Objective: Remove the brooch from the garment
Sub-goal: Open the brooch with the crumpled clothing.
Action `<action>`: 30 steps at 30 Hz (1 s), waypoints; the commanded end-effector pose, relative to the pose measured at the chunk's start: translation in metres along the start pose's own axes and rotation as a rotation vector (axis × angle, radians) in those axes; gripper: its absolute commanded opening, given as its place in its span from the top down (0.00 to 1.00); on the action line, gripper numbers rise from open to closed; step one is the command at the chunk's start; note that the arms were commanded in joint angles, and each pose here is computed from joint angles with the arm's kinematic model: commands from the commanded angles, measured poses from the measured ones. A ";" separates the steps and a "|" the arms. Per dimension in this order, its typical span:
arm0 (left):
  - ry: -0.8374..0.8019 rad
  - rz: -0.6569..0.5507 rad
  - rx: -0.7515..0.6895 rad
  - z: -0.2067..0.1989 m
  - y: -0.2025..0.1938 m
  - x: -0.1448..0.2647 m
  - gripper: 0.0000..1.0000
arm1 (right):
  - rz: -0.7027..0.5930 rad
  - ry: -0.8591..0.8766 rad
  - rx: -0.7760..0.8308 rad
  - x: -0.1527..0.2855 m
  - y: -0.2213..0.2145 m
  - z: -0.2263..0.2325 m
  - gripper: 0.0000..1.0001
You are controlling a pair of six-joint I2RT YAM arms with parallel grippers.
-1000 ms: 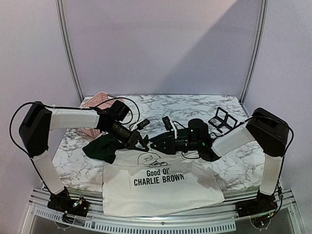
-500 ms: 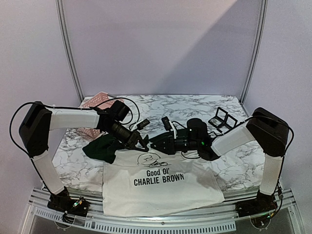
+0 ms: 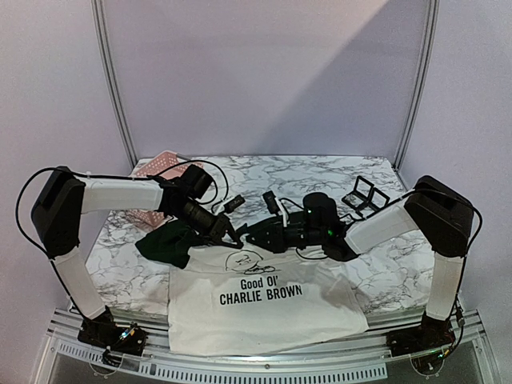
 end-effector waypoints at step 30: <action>-0.019 -0.082 -0.079 -0.011 0.015 0.006 1.00 | 0.065 -0.351 -0.037 -0.025 -0.023 -0.042 0.98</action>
Point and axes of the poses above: each gripper's point midway between its finger pads, its own x axis back along the fingers, its own z axis along the line the jaws close on, y = z × x, the point moved 6 cm from there along x, back along the fingers, and after that the axes turned 5 degrees about -x, right-handed, at the moved point
